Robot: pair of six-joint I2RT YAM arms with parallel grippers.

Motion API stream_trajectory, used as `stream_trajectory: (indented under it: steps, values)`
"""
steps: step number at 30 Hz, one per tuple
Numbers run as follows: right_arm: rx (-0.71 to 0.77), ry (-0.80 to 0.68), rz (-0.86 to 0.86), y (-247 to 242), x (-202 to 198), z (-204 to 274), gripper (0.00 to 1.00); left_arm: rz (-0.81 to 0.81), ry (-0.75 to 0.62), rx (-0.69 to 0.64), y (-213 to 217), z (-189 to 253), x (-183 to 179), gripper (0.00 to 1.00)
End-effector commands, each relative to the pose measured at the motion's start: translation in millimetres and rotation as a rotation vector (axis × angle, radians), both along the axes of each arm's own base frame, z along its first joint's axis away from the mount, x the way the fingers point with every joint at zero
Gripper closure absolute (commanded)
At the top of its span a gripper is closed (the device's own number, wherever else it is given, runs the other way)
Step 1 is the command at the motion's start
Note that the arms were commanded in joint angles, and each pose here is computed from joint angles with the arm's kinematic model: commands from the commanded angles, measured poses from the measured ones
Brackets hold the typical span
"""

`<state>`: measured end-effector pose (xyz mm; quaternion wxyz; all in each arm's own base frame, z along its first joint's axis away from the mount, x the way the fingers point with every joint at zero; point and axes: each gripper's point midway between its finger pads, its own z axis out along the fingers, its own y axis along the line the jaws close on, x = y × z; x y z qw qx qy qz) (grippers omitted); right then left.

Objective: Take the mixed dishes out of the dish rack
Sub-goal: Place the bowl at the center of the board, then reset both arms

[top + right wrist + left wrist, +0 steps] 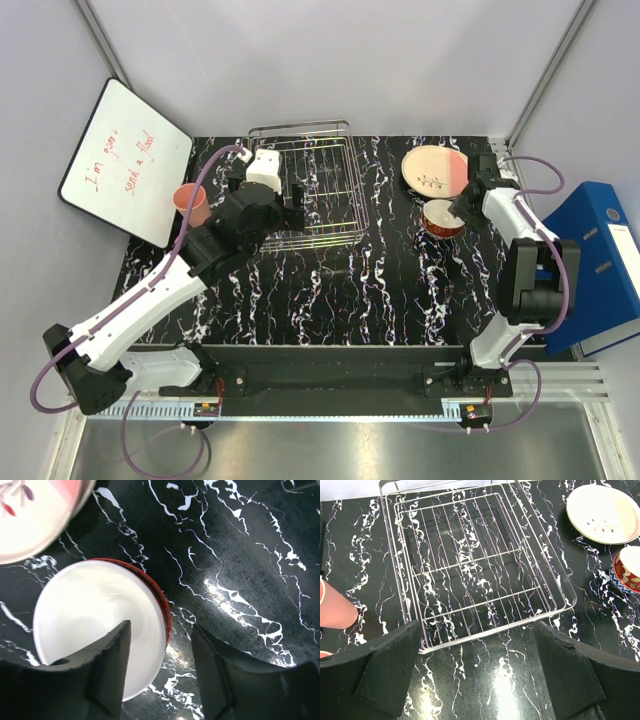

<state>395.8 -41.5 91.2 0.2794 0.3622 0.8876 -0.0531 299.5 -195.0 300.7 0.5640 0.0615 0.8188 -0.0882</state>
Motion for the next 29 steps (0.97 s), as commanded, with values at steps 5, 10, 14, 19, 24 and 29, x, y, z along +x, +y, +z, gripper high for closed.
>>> stream_trajectory:
  steps: [5,10,14,19,24,29]
  values:
    - [-0.023,-0.346,-0.038,-4.2,22.9,129.5,0.32,0.002,-0.011,-0.027,-4.8,2.9,5.1,0.01]
    - [-0.007,-0.547,0.076,34.4,13.7,215.0,0.3,-0.005,-0.005,-0.026,-6.7,0.5,5.1,0.01]
    - [0.011,-0.636,0.269,108.5,-21.7,242.2,0.3,-0.014,0.011,-0.044,-9.7,-2.7,3.0,0.01]
    - [0.077,-0.626,0.416,167.4,-63.4,201.9,0.32,-0.048,0.033,-0.069,-15.4,-8.0,-2.4,0.01]
    - [0.049,-0.629,0.528,206.0,-96.8,173.4,0.32,-0.068,0.077,-0.059,-16.7,-23.8,-8.6,0.01]
    - [0.006,-0.681,0.596,218.4,-107.8,181.9,0.32,-0.071,0.095,-0.083,-18.1,-24.7,-12.2,0.01]
